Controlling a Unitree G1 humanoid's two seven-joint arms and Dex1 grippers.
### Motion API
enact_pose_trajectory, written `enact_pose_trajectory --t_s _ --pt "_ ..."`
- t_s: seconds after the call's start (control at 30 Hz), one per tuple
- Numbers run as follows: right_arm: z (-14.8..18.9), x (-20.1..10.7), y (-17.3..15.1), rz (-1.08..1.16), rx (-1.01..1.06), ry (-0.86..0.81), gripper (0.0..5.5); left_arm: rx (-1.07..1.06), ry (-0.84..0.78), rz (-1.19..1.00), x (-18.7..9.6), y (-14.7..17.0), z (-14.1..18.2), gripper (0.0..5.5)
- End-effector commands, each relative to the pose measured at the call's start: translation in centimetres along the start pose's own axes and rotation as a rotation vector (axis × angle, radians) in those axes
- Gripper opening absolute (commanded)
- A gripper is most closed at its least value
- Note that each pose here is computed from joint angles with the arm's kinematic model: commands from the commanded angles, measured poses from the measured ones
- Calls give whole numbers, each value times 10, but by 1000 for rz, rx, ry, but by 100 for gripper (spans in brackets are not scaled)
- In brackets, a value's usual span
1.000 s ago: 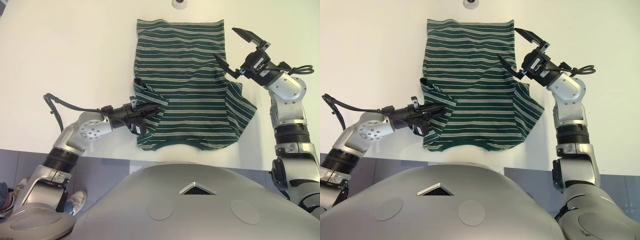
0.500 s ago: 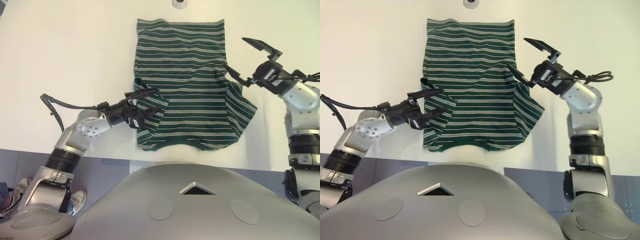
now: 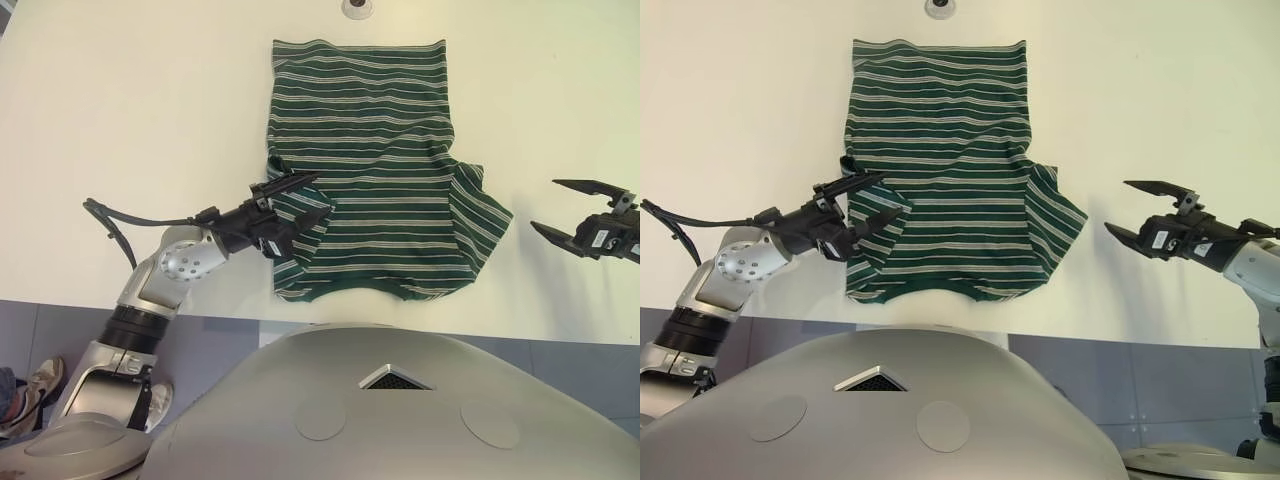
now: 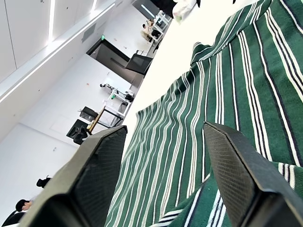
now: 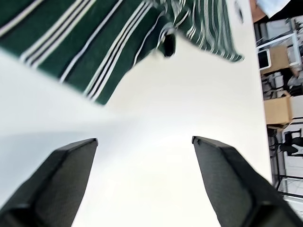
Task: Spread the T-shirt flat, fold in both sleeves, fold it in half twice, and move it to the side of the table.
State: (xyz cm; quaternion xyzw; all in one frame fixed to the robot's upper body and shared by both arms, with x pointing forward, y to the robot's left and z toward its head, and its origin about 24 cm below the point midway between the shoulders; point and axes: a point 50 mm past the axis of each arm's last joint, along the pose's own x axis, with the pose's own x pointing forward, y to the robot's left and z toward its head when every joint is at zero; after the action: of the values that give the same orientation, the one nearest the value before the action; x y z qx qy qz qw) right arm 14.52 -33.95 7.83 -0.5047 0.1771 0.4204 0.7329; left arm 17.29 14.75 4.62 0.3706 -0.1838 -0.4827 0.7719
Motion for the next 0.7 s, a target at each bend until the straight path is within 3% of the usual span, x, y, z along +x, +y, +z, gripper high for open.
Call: enact_pose_trajectory --t_s 0.03,0.47,0.7 --pt "0 1 10 71 33 -22 372 16 28 14 -3 0 -1 296" --pt "8 24 17 129 22 -95 372 13 35 22 -2 -1 -1 296" --pt "11 30 14 109 7 -118 232 6 31 24 1 -3 -2 300"
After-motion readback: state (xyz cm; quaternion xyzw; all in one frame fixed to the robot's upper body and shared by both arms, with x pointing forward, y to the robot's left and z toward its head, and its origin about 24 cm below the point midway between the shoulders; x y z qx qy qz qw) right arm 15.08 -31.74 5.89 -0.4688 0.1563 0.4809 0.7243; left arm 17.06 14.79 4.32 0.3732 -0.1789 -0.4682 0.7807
